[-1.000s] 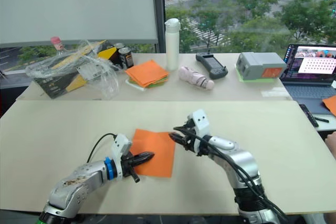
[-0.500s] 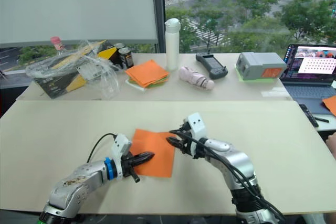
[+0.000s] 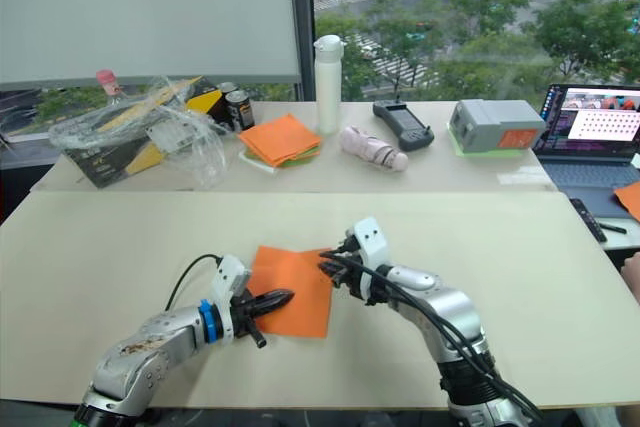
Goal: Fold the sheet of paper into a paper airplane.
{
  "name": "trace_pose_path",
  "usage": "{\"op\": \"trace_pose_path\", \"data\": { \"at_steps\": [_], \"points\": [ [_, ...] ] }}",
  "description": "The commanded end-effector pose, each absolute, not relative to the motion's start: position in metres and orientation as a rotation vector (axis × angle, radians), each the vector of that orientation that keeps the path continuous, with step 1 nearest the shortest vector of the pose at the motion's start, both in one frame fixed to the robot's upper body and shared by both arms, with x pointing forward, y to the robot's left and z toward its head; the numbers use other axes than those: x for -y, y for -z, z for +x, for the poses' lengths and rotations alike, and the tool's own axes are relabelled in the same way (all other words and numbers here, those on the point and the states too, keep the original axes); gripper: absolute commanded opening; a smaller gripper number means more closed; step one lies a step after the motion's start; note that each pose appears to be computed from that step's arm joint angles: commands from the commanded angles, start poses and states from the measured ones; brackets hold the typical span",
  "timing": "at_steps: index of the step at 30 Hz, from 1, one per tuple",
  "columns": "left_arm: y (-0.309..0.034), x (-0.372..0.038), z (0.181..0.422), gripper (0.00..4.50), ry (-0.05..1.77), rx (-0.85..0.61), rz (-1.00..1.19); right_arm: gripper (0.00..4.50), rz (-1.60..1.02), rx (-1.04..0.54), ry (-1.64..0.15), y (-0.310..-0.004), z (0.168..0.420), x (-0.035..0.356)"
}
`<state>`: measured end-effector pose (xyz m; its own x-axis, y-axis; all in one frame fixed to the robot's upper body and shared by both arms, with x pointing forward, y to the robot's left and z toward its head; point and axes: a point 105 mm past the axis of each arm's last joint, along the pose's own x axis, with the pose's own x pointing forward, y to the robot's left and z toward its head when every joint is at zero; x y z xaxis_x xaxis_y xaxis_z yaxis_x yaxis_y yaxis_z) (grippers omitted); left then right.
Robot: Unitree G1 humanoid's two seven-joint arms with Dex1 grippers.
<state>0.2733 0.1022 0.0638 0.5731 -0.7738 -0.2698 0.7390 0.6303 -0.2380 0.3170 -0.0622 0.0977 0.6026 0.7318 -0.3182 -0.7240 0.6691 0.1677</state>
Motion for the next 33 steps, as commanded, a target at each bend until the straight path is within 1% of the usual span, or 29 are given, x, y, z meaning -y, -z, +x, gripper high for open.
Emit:
{"op": "trace_pose_path", "data": {
  "at_steps": [1, 7, 9, 11, 16, 19, 29, 33],
  "points": [
    [-0.055, -0.108, 0.272, 0.0, 0.852, -0.404, -0.1, 0.02, -0.028, -0.312, -0.88, -0.112, 0.315, 0.055],
    [-0.056, -0.109, 0.272, 0.0, 0.85, -0.404, -0.1, 0.02, -0.246, -0.216, -0.894, -0.118, 0.315, 0.051],
    [-0.056, -0.109, 0.272, 0.0, 0.849, -0.404, -0.1, 0.02, -0.347, -0.164, -0.889, -0.12, 0.316, 0.05],
    [-0.056, -0.109, 0.272, 0.0, 0.848, -0.402, -0.1, 0.02, -0.503, -0.1, -0.892, -0.12, 0.317, 0.048],
    [-0.057, -0.109, 0.272, 0.0, 0.846, -0.401, -0.099, 0.02, -0.71, 0.007, -0.914, -0.119, 0.315, 0.043],
    [-0.057, -0.109, 0.272, 0.0, 0.845, -0.401, -0.1, 0.02, -0.894, 0.092, -0.932, -0.116, 0.314, 0.042],
    [-0.056, -0.109, 0.272, 0.0, 0.841, -0.401, -0.104, 0.02, -1.238, 0.235, -0.987, -0.11, 0.319, 0.041],
    [-0.057, -0.109, 0.274, 0.0, 0.84, -0.398, -0.102, 0.02, -1.447, 0.299, -1.028, -0.109, 0.321, 0.04]
  ]
}}
